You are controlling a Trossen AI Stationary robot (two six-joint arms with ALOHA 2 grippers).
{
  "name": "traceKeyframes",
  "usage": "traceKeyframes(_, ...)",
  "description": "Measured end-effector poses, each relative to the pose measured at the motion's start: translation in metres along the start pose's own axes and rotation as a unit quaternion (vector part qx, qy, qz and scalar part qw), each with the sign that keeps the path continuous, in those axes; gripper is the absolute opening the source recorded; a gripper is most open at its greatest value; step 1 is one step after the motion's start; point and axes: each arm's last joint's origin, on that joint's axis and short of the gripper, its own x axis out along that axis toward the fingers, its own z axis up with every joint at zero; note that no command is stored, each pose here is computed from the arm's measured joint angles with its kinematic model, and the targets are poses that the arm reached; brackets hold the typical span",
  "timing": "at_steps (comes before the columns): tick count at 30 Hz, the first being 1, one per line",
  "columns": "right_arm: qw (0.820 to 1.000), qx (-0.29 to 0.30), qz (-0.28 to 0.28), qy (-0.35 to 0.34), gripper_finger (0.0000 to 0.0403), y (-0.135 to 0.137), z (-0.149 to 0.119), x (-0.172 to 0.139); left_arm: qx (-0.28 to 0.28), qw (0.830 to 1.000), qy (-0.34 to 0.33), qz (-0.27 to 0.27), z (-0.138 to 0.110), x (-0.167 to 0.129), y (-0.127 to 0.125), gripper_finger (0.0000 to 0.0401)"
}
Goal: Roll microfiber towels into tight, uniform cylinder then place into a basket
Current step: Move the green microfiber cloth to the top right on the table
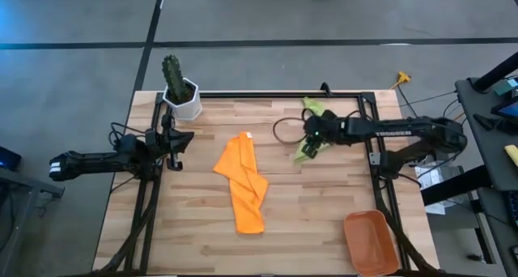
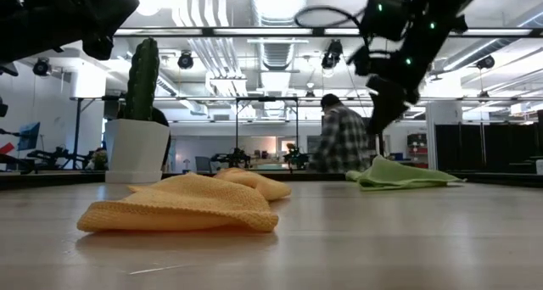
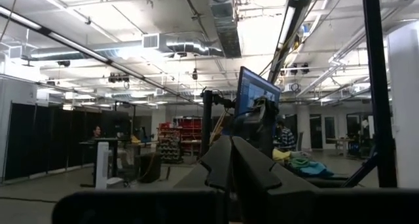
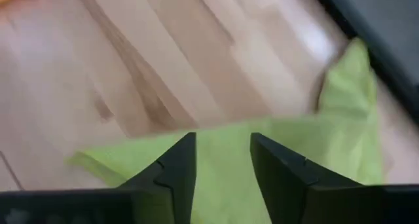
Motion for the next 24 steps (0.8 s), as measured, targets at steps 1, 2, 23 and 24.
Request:
traceKeyframes(1,1.0,0.009,0.012,0.012,0.013,-0.005,-0.004,0.004,0.0,1.0,0.0,0.0,0.0,0.0,0.0,0.0)
traceKeyframes(2,0.999,0.016,0.02,0.026,0.0125,-0.01,-0.009,0.009,0.0,1.0,0.0,0.0,0.0,0.0,0.0,0.0)
traceKeyframes(23,0.933,-0.002,-0.326,0.153,0.0039,-0.046,-0.077,0.06,0.0,1.0,0.009,-0.001,-0.002,0.0,0.0,0.0)
traceKeyframes(24,0.926,-0.003,-0.343,0.159,0.0036,-0.048,-0.079,0.058,0.0,1.0,0.009,-0.002,-0.002,0.0,0.0,0.0)
